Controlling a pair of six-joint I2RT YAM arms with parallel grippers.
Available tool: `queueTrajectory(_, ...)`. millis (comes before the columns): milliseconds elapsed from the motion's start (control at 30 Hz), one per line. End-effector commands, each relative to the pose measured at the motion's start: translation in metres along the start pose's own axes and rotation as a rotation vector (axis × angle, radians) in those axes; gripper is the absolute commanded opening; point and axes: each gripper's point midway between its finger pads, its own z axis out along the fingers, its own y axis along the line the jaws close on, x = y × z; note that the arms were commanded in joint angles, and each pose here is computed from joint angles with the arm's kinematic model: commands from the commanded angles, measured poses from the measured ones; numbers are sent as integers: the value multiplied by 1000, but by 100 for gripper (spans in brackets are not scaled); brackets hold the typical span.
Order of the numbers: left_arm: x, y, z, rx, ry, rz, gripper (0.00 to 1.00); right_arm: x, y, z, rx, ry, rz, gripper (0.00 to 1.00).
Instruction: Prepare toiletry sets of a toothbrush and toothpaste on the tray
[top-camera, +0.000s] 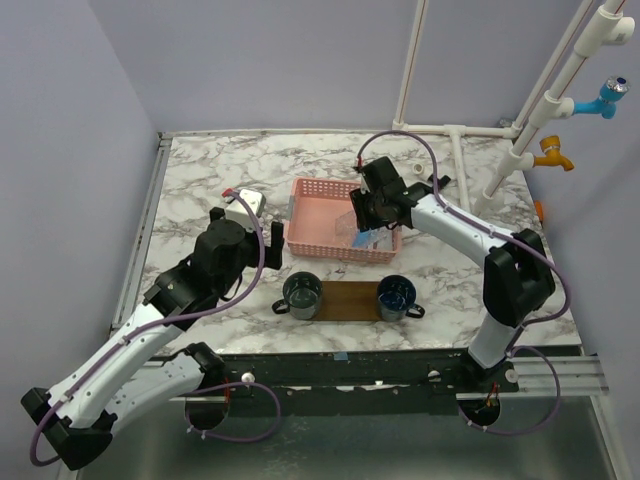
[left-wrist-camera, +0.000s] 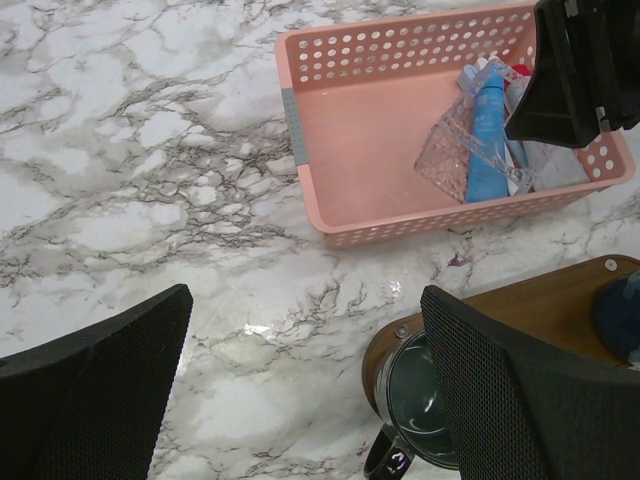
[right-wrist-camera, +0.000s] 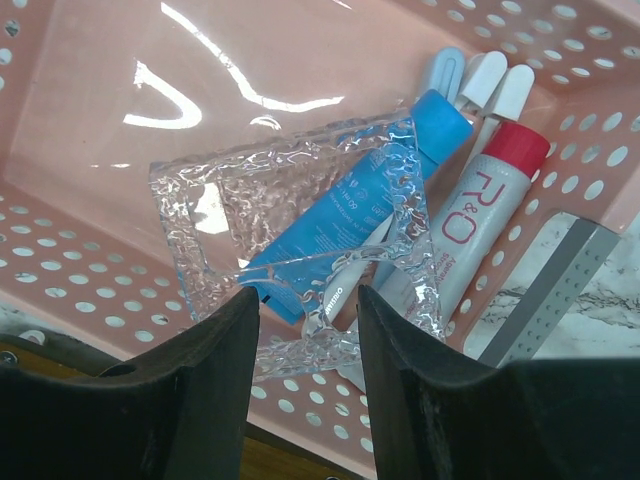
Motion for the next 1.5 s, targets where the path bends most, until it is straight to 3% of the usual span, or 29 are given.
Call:
queueTrajectory(0,-14,8,-3,-36,-68,-18,96,4,-7,6,24,27,-24,47)
queueTrajectory(467,-13,9,-2,-40,-75,-11,96,14,-10,25,41,83,-57,42)
queueTrajectory(767,-13,11,-1,-49,-71,-4,96,8,-6,24,26,80,-44,23)
queueTrajectory(867,-13,12,-1,-56,-74,-5,97,2,-8,19,40,80,-45,10)
queueTrajectory(1133,-13,12,-2,-57,-73,-9,97,-33,-6,-13,43,-23,6,1)
queueTrajectory(1467,-12,13,-2,-63,-69,-12,96,-59,-1,-39,22,-139,90,0)
